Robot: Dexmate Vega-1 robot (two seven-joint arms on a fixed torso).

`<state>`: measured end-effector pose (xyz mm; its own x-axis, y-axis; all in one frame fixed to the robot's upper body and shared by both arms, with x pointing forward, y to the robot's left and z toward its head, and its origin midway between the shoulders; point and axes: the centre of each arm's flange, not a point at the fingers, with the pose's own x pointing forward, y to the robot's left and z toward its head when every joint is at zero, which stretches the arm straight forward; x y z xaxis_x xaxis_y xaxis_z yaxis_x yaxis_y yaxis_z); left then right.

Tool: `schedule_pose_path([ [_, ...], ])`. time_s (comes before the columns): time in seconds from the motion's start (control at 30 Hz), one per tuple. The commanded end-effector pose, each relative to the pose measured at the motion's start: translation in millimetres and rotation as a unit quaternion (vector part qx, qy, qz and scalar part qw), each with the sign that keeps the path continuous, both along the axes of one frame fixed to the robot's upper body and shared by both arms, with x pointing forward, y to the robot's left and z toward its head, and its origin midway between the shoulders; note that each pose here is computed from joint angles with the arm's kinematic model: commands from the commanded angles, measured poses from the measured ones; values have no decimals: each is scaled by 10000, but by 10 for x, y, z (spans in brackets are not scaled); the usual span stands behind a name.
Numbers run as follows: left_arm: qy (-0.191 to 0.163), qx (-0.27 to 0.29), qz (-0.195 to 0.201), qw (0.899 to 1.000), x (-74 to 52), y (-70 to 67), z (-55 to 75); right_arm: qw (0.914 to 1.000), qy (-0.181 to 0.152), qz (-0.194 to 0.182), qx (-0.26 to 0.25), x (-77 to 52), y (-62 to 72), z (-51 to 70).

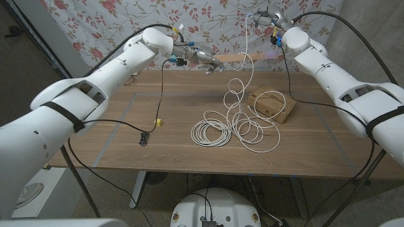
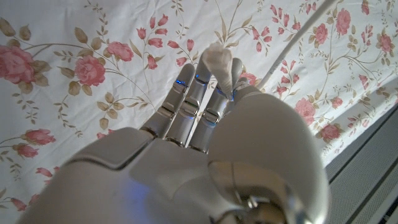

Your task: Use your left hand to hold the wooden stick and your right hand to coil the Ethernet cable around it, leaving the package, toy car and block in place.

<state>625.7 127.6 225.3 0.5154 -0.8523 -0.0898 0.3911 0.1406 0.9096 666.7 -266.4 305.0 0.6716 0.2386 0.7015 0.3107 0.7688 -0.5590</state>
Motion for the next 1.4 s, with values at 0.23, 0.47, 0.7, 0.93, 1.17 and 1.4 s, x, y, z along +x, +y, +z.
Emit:
schedule_pose_path([
  [0.23,-66,-260,-122,9996,-149,127,51,9880,1372,-698,-85,499,-469,-510],
  [0.47,-30,-202,-80,9998,-191,161,38,9805,1651,-1054,139,530,-800,-757],
  [0.7,-66,-261,-48,9996,-211,183,53,9771,1753,-1121,439,485,-1032,-902],
  [0.93,-210,-394,-73,9990,-228,179,99,9728,2012,-1053,456,563,-1041,-1138],
  [1.17,-389,-611,-40,9974,-230,185,136,9693,2248,-857,500,666,-989,-1485],
  [1.4,-561,-734,28,9957,-203,153,187,9659,2408,-653,685,720,-984,-1862],
])
